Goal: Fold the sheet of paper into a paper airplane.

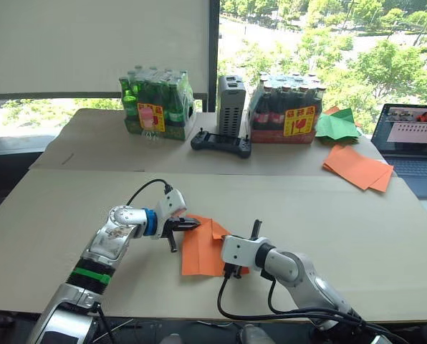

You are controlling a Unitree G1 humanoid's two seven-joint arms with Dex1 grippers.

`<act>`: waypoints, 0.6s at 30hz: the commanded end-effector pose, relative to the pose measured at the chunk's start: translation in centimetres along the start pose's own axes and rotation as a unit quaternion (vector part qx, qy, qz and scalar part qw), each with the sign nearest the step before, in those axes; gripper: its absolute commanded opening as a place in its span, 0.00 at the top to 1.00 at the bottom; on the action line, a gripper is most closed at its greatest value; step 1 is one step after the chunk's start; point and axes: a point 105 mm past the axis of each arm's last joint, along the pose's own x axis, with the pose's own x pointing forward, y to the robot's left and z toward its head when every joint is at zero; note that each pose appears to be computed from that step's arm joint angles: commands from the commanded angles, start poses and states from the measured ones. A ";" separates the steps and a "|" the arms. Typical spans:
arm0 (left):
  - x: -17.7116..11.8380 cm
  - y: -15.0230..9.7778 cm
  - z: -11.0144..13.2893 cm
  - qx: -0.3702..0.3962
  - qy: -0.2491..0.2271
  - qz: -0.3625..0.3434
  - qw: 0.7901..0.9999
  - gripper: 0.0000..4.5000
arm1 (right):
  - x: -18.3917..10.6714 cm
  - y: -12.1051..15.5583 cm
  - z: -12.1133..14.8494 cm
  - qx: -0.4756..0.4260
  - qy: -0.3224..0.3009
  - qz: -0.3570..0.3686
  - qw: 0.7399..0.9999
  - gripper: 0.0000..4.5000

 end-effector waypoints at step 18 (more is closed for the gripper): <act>3.0 0.5 2.9 0.100 -0.004 -0.018 0.995 1.00 | 0.6 0.3 -0.8 0.016 0.022 0.026 0.999 0.99</act>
